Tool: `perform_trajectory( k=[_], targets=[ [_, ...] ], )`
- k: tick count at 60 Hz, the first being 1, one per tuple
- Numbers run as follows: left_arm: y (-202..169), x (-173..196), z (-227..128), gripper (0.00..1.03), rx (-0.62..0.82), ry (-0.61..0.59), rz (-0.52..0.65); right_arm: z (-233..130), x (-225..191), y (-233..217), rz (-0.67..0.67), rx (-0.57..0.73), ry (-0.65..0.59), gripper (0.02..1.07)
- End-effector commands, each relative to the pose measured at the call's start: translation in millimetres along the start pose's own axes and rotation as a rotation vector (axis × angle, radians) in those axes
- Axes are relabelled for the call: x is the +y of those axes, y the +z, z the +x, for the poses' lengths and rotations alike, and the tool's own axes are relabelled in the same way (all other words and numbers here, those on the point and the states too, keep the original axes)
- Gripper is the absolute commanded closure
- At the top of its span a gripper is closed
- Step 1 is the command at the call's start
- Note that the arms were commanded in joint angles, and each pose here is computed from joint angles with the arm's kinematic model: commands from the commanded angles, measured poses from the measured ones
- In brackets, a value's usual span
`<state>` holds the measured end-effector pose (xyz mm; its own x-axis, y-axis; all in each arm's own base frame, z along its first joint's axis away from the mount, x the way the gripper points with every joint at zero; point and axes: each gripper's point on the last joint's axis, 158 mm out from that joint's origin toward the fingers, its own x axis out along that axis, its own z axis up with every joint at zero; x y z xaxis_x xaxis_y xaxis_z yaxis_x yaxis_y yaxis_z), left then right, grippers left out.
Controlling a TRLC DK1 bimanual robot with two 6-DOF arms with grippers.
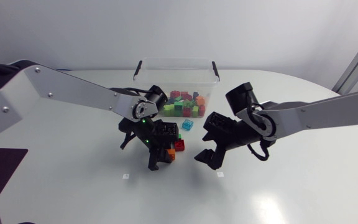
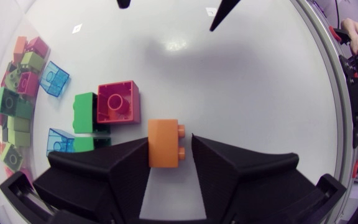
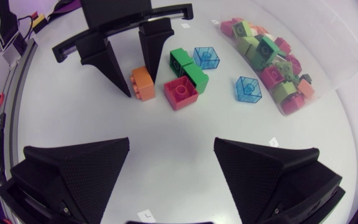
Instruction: Place the duplo bricks in the container
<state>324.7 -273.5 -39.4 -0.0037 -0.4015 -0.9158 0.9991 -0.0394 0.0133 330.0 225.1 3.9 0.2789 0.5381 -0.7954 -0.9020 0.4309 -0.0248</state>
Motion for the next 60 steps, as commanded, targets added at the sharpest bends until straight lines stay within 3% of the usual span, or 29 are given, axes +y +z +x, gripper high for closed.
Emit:
perform_trajectory(
  k=[1, 14, 42, 49, 60],
  targets=[
    [0.5, -4.0, 1.4, 0.76, 0.008, -0.014, 0.002, 11.8, -4.4, 5.5, -0.043, 0.004, 0.019, 0.09],
    [2.8, -4.0, -16.5, 0.76, -0.001, 0.010, -0.006, 34.0, -6.1, 16.1, -0.076, 0.000, 0.061, 0.09],
    [14.3, 13.2, -102.1, 0.77, -0.093, 0.187, -0.084, 53.7, -9.8, 25.9, -0.123, 0.052, 0.133, 0.10],
    [19.5, 12.5, -116.0, 0.77, -0.111, 0.212, -0.089, 58.0, -2.8, 17.6, -0.147, 0.103, 0.178, 0.19],
    [19.2, 9.2, -123.5, 0.77, -0.114, 0.220, -0.092, 66.2, 2.1, 10.8, -0.165, 0.139, 0.197, 0.20]
  ],
)
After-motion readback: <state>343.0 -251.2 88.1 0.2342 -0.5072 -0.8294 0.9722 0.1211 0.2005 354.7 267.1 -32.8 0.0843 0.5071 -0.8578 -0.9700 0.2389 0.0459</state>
